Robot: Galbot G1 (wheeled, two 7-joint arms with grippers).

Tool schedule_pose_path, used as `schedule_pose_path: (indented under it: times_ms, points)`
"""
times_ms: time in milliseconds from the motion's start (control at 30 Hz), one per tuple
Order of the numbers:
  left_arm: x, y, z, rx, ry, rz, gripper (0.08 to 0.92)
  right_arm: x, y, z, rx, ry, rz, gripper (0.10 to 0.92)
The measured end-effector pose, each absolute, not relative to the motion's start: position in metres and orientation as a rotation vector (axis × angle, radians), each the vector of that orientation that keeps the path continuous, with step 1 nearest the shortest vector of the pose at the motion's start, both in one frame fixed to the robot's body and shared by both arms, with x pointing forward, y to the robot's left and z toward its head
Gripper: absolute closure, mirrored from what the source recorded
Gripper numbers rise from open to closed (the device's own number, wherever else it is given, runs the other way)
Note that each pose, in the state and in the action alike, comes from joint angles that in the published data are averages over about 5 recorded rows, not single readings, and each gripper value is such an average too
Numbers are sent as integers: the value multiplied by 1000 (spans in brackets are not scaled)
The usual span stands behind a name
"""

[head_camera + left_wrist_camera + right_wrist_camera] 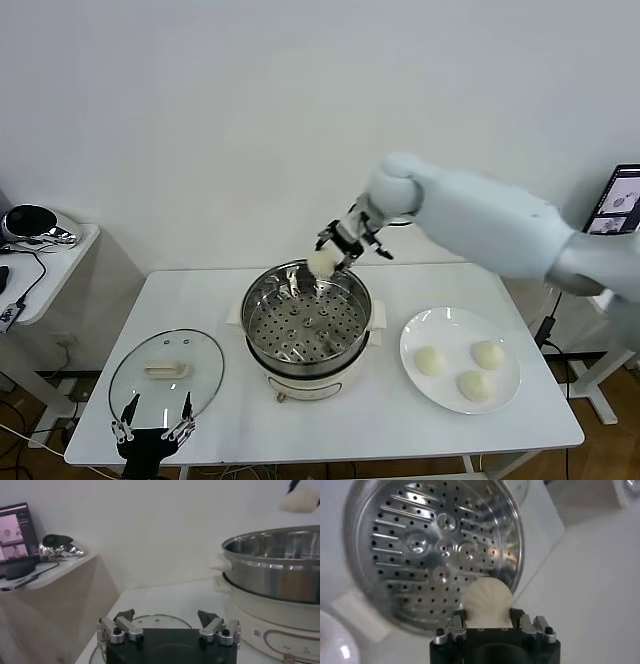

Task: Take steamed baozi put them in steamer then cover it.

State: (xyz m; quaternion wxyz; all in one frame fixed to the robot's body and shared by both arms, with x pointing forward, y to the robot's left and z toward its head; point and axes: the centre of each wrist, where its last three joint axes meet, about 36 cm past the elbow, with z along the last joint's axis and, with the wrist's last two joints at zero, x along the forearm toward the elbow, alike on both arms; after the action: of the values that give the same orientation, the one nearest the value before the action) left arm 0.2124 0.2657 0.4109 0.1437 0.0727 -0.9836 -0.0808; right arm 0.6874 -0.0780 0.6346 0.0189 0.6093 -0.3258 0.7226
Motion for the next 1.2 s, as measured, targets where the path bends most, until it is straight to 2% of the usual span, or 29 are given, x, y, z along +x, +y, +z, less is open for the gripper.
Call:
schedule_pose_path:
  times_ms: [533, 633, 867, 1200]
  points:
    - [213, 269, 412, 219, -2842, -245, 177, 698, -36, 583, 1981, -661, 2438, 448]
    - [213, 269, 411, 222, -2844, -249, 177, 699, -30, 578, 1990, -620, 2459, 404]
    - [214, 268, 410, 225, -2848, -245, 177, 704, -24, 578, 1996, -565, 2504, 225]
    - [214, 269, 413, 222, -2855, -250, 177, 693, -41, 626, 1927, -759, 2423, 199]
